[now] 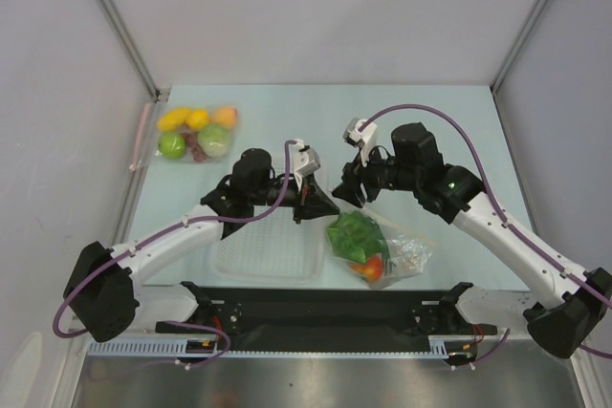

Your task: Open the zip-top bag and remove the fake food

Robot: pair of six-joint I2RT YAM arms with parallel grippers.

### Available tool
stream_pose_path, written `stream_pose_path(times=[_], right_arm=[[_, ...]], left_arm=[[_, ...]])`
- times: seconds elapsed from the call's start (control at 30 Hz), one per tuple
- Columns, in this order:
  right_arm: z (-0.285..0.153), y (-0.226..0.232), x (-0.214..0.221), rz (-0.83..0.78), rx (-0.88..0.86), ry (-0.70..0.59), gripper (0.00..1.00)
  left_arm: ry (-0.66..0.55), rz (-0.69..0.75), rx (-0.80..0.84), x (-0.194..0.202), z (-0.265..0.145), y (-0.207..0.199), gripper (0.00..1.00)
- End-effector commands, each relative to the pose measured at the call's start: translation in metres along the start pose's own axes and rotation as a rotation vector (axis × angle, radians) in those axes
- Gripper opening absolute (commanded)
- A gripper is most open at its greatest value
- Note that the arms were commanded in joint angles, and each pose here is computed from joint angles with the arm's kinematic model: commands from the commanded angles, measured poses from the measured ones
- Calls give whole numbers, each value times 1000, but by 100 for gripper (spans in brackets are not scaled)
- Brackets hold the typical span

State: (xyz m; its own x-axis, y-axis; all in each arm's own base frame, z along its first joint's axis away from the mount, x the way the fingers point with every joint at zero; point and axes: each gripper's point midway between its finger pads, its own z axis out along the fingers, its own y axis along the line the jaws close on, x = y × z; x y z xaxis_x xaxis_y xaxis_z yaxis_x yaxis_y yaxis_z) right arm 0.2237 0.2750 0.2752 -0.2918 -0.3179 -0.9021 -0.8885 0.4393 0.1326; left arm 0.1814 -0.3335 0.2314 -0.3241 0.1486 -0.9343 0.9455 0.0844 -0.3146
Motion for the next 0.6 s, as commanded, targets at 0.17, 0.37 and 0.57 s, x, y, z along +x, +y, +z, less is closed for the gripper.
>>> stream_pose_path(times=[0.17,0.37,0.57], right_arm=[[3,5,-30,-85,-8,-79,54],[7,8,-28,-98,-9,-71,51],[7,9,-27,-102,-5,-66,10]], left_arm=[[-65,115,64,-37,-4,-21,0],[-61,117,62,-37,-3,-22,0],[-56,114,53,-34,-4,-21,0]])
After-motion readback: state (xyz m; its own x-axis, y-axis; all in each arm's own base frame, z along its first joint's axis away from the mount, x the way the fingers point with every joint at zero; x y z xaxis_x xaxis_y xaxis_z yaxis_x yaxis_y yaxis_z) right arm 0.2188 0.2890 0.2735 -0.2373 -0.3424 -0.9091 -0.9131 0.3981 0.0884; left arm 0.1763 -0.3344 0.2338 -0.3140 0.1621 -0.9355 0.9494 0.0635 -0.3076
